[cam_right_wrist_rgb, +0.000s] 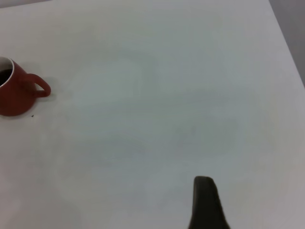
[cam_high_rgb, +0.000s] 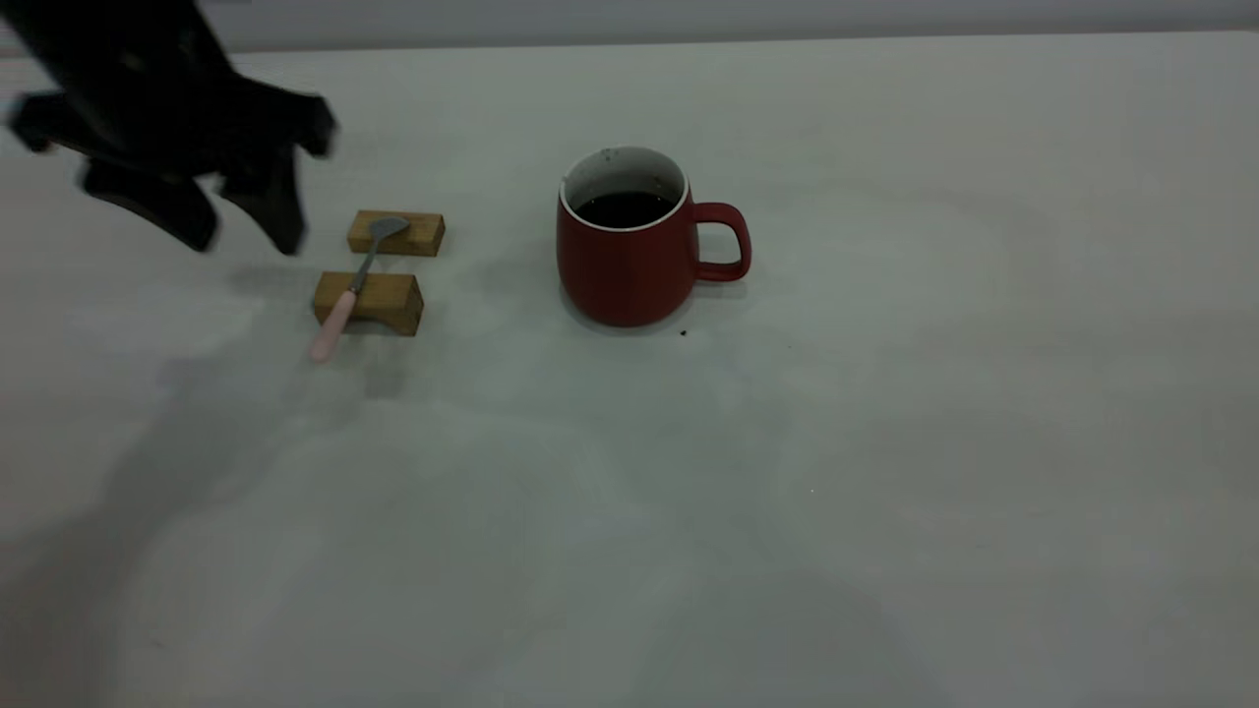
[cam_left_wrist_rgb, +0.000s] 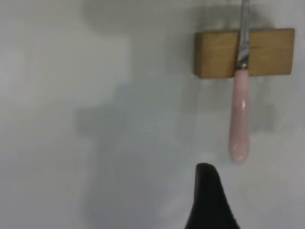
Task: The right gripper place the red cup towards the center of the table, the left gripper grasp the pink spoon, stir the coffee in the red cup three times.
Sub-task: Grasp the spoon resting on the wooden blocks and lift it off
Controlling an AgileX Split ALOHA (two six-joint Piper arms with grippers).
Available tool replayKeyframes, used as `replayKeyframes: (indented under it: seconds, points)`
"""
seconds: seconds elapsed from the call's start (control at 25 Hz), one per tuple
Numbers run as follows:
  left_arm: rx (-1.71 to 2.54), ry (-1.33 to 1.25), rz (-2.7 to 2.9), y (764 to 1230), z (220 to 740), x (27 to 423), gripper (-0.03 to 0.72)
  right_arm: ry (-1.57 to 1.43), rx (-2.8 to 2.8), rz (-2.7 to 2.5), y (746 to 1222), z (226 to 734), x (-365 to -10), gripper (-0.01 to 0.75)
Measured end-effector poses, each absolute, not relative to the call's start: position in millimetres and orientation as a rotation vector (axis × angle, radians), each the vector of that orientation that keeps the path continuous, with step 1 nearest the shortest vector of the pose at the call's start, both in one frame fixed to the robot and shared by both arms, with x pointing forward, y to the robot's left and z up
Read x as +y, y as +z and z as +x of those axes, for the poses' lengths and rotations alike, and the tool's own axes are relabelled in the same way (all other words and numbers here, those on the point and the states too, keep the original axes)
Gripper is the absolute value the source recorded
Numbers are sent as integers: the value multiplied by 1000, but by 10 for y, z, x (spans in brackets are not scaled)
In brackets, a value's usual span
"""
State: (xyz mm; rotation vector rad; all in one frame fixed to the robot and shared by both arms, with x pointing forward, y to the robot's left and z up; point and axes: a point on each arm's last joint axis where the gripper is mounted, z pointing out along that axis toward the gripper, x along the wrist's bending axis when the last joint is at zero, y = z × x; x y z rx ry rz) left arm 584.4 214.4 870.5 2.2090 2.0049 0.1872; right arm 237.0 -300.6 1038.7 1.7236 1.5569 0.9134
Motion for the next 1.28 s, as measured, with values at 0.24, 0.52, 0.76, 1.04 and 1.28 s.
replayKeyframes:
  seconds: [0.24, 0.52, 0.76, 1.04, 1.28]
  points:
    - [2010, 152, 2252, 8391, 5967, 2048, 554, 913, 1557, 1724, 10387, 2370, -3006, 551]
    - [2046, 131, 2246, 8209, 5971, 2046, 554, 913, 1557, 1724, 10387, 2370, -3006, 551]
    - [2050, 146, 2208, 8059, 6002, 2035, 554, 913, 1557, 1724, 10387, 2370, -3006, 551]
    - [2069, 128, 2215, 7892, 5978, 2040, 554, 913, 1557, 1724, 10387, 2370, -3006, 551]
    - [2080, 123, 2211, 7832, 5971, 2042, 479, 914, 1557, 1724, 10387, 2369, -3005, 551]
